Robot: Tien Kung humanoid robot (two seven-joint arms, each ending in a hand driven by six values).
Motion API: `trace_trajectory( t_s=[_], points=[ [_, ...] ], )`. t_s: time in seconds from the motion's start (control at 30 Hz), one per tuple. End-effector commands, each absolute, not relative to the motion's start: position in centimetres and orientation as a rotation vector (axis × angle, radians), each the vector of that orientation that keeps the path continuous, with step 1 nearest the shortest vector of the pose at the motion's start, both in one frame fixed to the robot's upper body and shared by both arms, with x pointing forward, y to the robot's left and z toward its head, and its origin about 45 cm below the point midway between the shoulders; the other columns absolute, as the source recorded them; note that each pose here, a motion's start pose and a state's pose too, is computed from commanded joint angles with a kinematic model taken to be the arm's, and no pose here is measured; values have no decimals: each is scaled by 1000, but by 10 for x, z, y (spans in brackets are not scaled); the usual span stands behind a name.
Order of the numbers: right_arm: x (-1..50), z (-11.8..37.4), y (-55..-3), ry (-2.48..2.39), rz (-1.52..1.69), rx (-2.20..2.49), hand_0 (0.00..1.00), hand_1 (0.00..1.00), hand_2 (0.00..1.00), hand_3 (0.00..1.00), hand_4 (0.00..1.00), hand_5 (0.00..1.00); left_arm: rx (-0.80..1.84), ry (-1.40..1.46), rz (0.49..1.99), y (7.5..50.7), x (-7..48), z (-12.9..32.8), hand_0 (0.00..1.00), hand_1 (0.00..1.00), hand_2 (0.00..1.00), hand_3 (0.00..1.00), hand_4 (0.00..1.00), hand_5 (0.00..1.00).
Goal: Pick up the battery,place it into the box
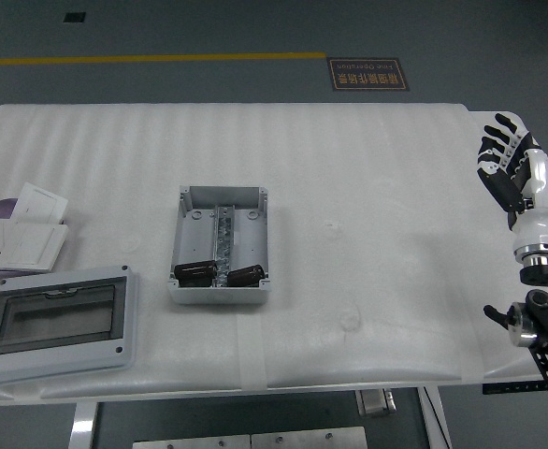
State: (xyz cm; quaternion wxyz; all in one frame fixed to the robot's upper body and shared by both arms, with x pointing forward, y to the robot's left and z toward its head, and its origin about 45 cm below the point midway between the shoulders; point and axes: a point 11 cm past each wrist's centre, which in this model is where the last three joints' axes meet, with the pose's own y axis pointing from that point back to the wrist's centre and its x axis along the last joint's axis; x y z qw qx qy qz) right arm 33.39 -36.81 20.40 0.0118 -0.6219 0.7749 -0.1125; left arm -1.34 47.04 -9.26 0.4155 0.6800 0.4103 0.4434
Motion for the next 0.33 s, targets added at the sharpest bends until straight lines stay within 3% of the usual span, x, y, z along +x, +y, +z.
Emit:
trace_trajectory(
  t_s=[0.17,0.2,0.33],
  points=[
    [331,200,-367,2310,-158,-1871,659,700,728,804,548,288,1698,1054,1113,464,-22,-96,557,640,539,546,591,333],
    [330,200,-367,2294,-125,-1860,644,685,709,786,705,394,1697,1057,1113,463,-23,-96,559,642,541,554,585,342],
    [330,201,-366,2227,3,-1807,644,685,709,786,705,394,1694,1067,1116,461,-27,-97,559,642,541,554,585,342]
  ],
)
